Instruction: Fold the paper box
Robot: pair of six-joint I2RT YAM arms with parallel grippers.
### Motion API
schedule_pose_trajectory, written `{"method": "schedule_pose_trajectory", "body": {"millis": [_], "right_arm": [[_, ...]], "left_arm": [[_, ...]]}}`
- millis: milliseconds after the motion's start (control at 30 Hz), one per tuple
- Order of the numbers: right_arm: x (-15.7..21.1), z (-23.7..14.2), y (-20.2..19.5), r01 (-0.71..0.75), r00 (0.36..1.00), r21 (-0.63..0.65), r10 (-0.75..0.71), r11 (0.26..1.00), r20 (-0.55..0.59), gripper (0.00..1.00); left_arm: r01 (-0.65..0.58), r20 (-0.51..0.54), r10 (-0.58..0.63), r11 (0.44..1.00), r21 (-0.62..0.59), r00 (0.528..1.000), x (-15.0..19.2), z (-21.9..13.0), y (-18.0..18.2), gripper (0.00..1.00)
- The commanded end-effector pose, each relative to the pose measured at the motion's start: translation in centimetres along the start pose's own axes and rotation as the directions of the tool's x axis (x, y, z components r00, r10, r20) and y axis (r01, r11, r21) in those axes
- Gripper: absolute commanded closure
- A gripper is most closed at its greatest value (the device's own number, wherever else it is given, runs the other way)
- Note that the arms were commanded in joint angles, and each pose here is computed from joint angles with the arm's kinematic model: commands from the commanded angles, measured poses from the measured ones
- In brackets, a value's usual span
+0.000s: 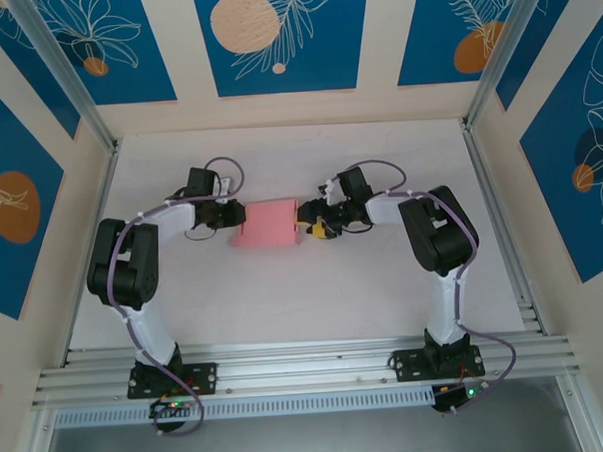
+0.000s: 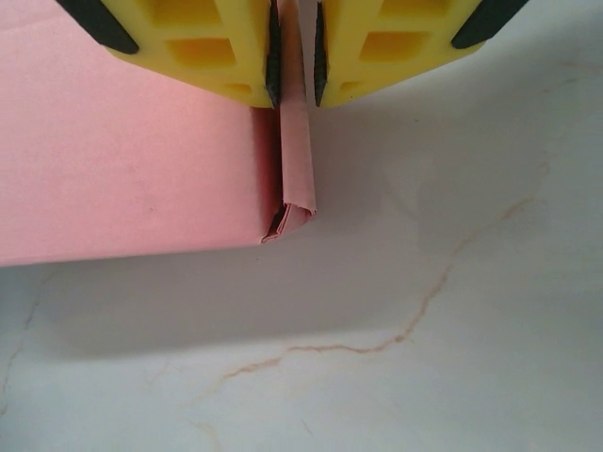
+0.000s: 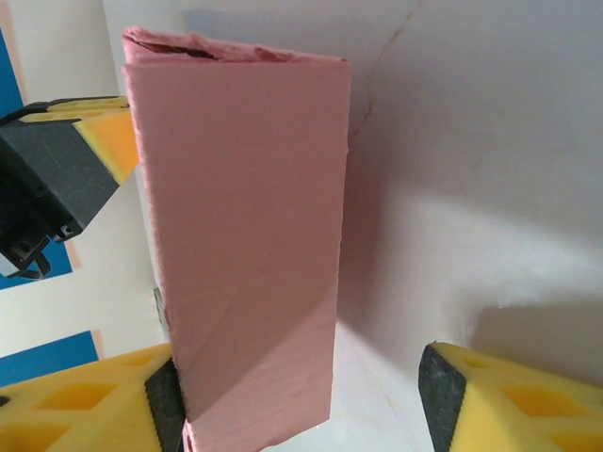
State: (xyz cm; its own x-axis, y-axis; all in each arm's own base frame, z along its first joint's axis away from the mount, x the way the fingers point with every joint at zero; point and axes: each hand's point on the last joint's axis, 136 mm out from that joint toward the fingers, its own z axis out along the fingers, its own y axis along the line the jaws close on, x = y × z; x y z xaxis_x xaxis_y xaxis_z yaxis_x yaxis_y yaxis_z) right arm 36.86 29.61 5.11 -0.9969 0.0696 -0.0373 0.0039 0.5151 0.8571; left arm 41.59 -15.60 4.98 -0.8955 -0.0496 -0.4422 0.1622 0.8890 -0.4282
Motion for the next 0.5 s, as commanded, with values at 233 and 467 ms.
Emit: {"method": "schedule_pose_trajectory", "body": {"millis": [233, 467], "right_arm": [[0.9, 0.0, 4.3, 0.061, 0.998, -0.131, -0.061, 0.990, 0.006, 0.35], [2.0, -1.5, 4.8, 0.093, 0.995, -0.155, -0.089, 0.983, 0.032, 0.31]], "left_arm": [[0.005, -0.141, -0.004, 1.000, 0.005, 0.990, 3.6, 1.0, -0.4, 0.81], [-0.011, -0.143, 0.009, 1.000, -0.010, 0.990, 3.1, 0.9, -0.2, 0.81]]}}
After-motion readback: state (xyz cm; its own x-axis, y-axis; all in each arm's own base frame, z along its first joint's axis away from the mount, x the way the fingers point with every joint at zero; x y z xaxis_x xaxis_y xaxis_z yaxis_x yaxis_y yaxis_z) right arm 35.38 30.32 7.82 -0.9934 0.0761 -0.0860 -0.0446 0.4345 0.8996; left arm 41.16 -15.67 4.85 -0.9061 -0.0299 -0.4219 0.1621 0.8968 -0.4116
